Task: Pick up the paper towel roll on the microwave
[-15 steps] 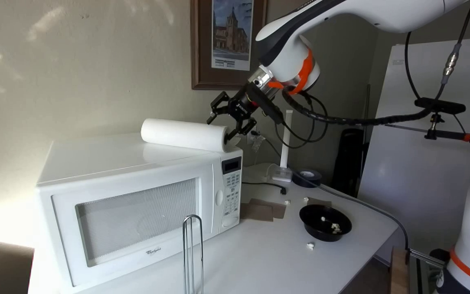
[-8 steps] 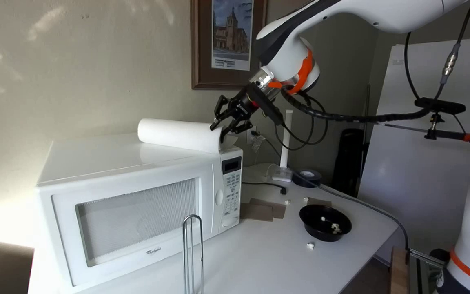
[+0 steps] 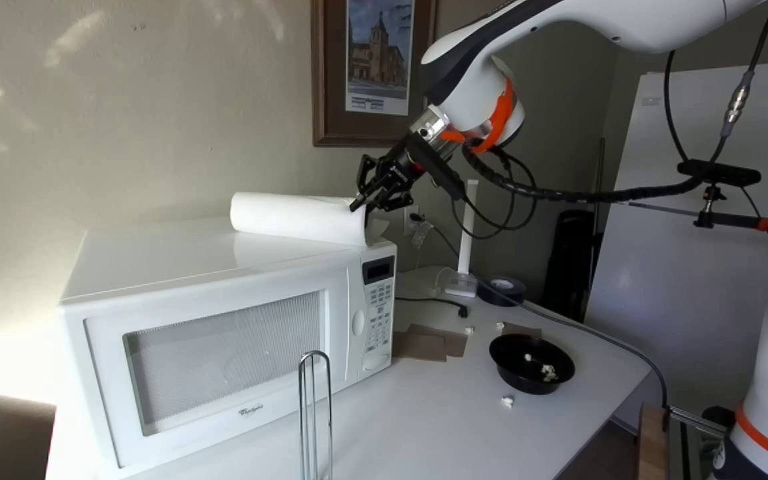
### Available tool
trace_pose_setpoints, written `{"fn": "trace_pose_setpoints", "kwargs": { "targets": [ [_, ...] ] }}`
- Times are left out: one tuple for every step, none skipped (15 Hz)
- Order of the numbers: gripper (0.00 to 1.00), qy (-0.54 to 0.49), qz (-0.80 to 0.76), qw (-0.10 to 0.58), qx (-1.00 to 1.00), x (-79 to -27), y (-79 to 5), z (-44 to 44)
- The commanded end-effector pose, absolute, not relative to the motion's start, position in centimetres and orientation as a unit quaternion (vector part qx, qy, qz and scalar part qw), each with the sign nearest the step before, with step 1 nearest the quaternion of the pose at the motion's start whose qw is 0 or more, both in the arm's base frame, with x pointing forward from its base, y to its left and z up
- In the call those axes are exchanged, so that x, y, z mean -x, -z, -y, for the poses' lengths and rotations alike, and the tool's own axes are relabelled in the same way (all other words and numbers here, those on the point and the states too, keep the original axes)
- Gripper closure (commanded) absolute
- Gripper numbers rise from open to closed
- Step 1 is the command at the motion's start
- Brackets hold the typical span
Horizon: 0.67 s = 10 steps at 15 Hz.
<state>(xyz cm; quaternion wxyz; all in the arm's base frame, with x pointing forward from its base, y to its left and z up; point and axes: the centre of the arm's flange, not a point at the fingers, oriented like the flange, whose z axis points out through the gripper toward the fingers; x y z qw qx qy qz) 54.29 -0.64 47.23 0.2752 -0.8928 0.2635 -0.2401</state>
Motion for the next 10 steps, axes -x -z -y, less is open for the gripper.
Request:
{"fn": "trace_pose_setpoints", "kwargs": {
  "targets": [
    [0.95,0.245,-0.251,0.244,0.904,-54.3,-49.5,0.7],
    [0.95,0.246,-0.243,0.233,0.909,-54.5,-50.3,0.6],
    [0.95,0.245,-0.234,0.22,0.915,-54.7,-51.2,0.5],
    [0.95,0.244,-0.225,0.208,0.92,-54.9,-52.0,0.4],
    [0.95,0.237,-0.219,0.191,0.927,-55.3,-52.7,0.4],
    [0.96,0.23,-0.211,0.176,0.934,-55.6,-53.4,0.4],
    [0.96,0.221,-0.203,0.162,0.94,-55.9,-54.2,0.5],
    [0.95,0.209,-0.197,0.147,0.946,-56.1,-54.9,0.6],
    [0.95,0.198,-0.19,0.133,0.952,-56.3,-55.7,0.6],
    [0.95,0.187,-0.183,0.116,0.958,-56.6,-56.5,0.7]
  ]
}}
